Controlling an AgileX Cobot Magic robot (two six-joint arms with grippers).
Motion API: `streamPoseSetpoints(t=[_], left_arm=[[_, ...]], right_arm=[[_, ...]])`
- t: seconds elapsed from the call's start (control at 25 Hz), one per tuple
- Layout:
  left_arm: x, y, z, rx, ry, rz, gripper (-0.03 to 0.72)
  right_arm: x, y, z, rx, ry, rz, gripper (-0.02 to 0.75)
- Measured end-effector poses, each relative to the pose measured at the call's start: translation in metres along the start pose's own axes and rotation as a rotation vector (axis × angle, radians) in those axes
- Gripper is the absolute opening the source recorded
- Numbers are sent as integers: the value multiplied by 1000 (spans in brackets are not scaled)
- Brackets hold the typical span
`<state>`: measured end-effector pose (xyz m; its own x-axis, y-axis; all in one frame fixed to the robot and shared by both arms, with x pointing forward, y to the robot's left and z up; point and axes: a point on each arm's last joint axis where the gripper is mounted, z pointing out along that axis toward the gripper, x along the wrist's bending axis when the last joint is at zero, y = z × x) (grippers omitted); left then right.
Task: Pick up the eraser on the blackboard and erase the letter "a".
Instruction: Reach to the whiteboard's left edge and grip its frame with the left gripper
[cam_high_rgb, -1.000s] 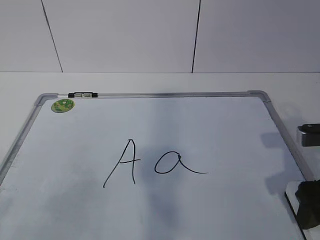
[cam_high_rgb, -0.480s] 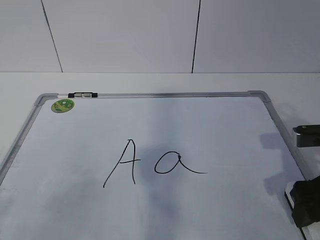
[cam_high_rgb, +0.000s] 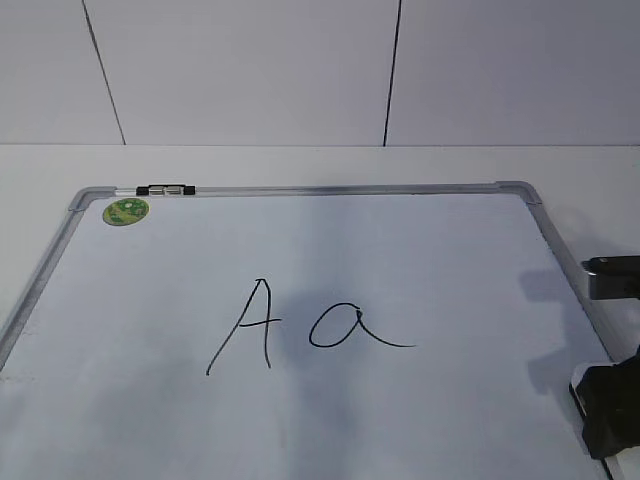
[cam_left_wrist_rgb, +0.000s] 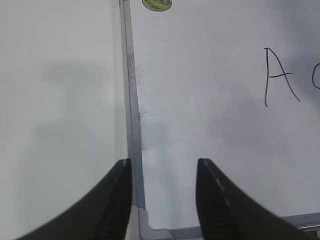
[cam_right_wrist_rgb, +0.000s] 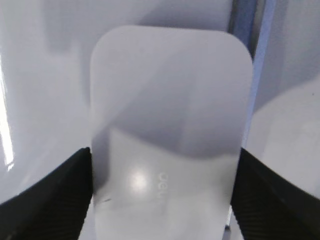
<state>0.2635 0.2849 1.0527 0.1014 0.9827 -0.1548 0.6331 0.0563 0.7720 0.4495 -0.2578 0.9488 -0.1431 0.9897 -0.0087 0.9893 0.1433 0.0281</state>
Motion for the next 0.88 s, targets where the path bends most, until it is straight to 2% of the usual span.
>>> streamPoseSetpoints(t=[0.32,0.88], left_arm=[[0,0,0,0,0,0,323],[0,0,0,0,0,0,323]], right_arm=[[0,0,0,0,-3,5,559],[0,0,0,0,-4,7,550]])
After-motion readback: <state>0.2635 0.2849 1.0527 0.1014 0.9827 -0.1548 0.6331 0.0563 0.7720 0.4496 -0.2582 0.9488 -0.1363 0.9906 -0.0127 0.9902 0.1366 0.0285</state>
